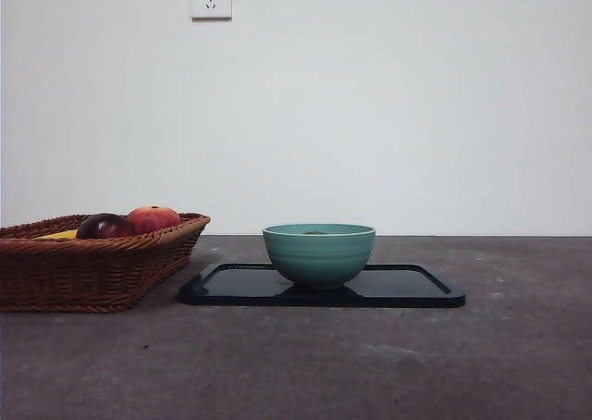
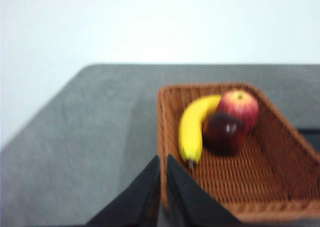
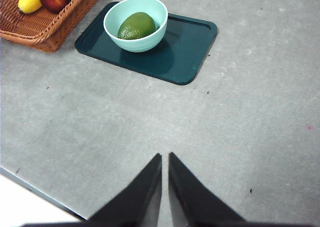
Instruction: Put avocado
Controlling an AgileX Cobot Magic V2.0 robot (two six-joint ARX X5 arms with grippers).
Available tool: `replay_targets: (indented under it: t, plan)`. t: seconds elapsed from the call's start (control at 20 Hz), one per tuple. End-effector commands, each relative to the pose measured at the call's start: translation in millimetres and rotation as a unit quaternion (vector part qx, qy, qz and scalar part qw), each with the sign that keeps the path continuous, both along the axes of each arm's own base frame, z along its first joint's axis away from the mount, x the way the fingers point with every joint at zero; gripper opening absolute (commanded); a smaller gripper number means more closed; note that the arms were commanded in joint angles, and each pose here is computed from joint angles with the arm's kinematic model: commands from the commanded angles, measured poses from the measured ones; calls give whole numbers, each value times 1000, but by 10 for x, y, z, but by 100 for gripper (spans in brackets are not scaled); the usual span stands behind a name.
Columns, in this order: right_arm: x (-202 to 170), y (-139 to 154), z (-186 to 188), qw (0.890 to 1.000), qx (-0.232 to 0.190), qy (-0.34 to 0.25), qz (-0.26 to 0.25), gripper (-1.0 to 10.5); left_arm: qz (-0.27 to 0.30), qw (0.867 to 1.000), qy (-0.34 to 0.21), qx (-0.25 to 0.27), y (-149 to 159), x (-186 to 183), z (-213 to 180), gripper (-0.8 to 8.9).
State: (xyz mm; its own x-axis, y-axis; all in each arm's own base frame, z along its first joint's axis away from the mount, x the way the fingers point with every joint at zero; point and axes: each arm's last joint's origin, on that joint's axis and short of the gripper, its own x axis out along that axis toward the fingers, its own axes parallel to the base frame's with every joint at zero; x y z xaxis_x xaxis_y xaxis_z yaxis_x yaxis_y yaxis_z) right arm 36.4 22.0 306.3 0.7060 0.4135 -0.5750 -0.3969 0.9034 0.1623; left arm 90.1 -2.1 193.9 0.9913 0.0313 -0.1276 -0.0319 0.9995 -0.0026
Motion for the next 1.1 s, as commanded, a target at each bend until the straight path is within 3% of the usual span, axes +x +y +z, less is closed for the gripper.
replay_targets:
  t: [0.05,0.3,1.1]
  plan:
    - [1,4,21,1000,7,-4,0,19,-1,1000,-5,-30,-3,5,-130,18]
    - [2,4,20,1000,7,-4,0,19,-65,997,17,-34,-41,40,-367,18]
    - [1,4,21,1000,7,-4,0,19,-61,998,26,-17,-38,54,-449,18]
